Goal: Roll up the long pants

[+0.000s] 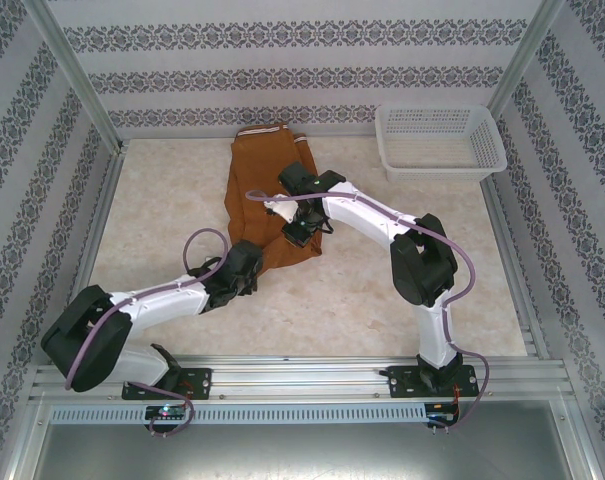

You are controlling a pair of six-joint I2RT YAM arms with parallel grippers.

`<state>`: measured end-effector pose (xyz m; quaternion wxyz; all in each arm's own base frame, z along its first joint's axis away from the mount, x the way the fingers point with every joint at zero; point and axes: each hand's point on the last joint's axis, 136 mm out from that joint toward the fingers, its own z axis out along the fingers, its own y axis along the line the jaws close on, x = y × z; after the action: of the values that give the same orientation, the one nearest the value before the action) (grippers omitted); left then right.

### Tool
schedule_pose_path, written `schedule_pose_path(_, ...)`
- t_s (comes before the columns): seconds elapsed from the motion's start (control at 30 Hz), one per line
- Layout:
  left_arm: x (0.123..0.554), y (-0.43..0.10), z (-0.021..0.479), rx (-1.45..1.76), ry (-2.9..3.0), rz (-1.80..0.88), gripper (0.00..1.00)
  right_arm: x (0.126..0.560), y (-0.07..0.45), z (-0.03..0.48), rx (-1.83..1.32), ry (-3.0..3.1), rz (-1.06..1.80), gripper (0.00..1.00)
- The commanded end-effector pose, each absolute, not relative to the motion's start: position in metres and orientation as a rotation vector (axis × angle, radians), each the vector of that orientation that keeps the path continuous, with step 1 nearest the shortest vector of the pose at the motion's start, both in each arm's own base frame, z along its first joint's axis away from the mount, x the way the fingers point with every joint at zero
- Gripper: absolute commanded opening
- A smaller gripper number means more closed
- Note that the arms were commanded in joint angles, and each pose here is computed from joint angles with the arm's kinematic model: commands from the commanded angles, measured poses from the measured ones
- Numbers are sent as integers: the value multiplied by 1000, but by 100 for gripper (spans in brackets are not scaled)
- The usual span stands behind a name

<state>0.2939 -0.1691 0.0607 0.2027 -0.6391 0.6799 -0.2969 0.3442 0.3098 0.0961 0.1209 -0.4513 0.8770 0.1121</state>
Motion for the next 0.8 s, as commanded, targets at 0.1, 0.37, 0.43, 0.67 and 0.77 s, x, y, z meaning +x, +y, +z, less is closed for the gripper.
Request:
schedule_pose_path(0.1,311,-137,71,-1734,1855,-634,0,353,291,94,-1267,2592,262,0)
schedule_pose_path(0.37,340,-140,67,-1708,1900,-569,1,355,277,107,-1193,2625,240,60)
schedule_pose_path(0.43,346,-145,62,-1711,1924,-568,2,352,274,120,-1157,2620,255,77)
schedule_pose_path(0.67,360,-141,45,-1748,1965,-540,3,329,268,170,-1048,2487,335,61)
schedule_pose_path(0.77,365,-139,39,-1762,1976,-531,4,324,285,182,-1021,2450,471,0)
